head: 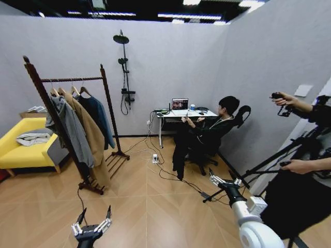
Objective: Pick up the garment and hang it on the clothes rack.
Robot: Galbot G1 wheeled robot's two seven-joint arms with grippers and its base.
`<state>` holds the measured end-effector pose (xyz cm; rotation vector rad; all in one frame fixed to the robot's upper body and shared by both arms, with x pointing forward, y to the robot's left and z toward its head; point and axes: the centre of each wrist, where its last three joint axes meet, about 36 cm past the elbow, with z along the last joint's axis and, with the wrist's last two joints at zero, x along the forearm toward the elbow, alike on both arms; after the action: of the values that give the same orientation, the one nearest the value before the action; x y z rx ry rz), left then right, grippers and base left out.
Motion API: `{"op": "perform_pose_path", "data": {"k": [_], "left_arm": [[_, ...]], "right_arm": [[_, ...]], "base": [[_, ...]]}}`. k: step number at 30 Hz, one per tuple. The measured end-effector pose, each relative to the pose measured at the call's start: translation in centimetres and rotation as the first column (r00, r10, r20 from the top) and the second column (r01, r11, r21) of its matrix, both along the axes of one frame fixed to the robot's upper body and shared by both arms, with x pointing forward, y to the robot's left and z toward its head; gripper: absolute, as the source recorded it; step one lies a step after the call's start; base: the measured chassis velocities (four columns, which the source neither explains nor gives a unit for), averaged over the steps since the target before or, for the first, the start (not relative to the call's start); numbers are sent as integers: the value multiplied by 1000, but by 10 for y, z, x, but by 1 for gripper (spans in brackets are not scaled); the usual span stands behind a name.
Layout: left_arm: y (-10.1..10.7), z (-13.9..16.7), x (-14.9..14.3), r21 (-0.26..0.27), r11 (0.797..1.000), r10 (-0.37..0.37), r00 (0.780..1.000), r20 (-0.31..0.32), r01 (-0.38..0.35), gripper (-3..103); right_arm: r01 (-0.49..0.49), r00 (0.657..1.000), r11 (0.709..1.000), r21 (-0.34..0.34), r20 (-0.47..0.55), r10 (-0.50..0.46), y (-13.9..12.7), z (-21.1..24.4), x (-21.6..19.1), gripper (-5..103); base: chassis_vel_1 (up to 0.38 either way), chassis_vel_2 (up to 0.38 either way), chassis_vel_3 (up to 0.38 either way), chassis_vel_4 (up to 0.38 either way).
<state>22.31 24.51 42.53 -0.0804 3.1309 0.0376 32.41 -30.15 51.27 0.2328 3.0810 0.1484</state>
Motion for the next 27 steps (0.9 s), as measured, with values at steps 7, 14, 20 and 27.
{"op": "perform_pose_path", "data": {"k": [7,14,20,27], "left_arm": [[0,0,0,0,1000,-1,1000,0,1,100],[0,0,0,0,1000,-1,1000,0,1,100],[0,0,0,0,1000,-1,1000,0,1,100],[0,0,0,0,1000,-1,1000,0,1,100]], "right_arm": [[-65,989,984,-167,123,86,-8,-20,6,100],[-64,997,989,-135,32,69,-10,-59,5,100],[-55,998,994,-97,14,57,-16,-67,0,100],[-17,999,997,-71,50,21,-21,-60,6,100]], "base": [[0,0,0,0],[0,0,0,0],[0,0,0,0],[0,0,0,0]]}}
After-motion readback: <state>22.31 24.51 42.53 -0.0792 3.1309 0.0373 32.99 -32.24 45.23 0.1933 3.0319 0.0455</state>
